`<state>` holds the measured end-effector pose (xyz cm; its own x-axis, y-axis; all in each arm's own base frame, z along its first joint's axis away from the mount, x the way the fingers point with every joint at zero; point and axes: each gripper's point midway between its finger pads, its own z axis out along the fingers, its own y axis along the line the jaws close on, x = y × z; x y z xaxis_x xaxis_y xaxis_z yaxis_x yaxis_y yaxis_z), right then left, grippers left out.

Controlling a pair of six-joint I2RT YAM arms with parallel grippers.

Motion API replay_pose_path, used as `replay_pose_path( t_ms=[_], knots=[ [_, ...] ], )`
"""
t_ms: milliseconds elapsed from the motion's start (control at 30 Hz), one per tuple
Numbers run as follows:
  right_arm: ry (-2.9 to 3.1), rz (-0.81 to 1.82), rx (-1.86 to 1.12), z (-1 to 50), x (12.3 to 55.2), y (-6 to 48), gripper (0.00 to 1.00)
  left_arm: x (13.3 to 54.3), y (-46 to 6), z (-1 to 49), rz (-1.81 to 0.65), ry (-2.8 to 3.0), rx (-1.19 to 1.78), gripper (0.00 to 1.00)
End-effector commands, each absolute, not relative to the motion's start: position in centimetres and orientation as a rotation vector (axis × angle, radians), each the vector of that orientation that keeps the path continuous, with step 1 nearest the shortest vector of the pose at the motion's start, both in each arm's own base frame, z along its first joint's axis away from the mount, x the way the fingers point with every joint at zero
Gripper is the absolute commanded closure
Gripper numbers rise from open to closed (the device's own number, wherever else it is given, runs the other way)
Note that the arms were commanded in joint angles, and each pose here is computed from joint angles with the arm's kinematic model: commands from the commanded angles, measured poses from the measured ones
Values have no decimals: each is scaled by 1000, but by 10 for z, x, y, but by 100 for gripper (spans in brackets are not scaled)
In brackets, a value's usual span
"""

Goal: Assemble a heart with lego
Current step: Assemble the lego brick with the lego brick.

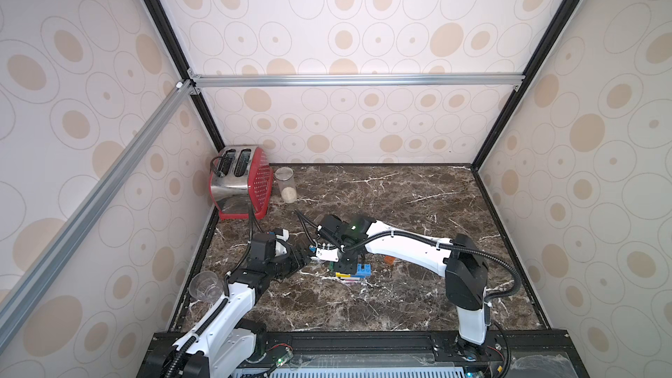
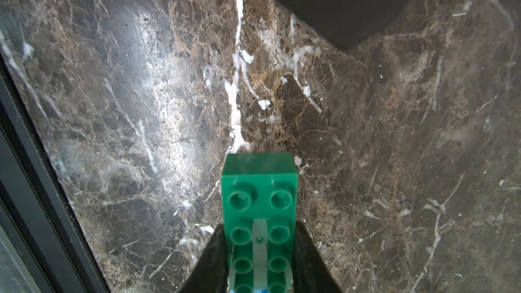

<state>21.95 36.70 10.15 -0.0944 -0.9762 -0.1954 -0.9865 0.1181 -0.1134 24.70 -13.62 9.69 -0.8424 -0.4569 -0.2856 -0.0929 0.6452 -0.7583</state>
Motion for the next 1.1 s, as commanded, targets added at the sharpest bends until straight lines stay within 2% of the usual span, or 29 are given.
replay_pose_path(
  t_ms=[0, 1067],
  knots=[
    [2176, 84, -1998, 92, 214, 364, 80, 245, -134, 95, -1061, 2414, -425, 27],
    [2298, 101, -1971, 75, 209, 346, 80, 245, -134, 94, -1058, 2416, -422, 27]
  ],
)
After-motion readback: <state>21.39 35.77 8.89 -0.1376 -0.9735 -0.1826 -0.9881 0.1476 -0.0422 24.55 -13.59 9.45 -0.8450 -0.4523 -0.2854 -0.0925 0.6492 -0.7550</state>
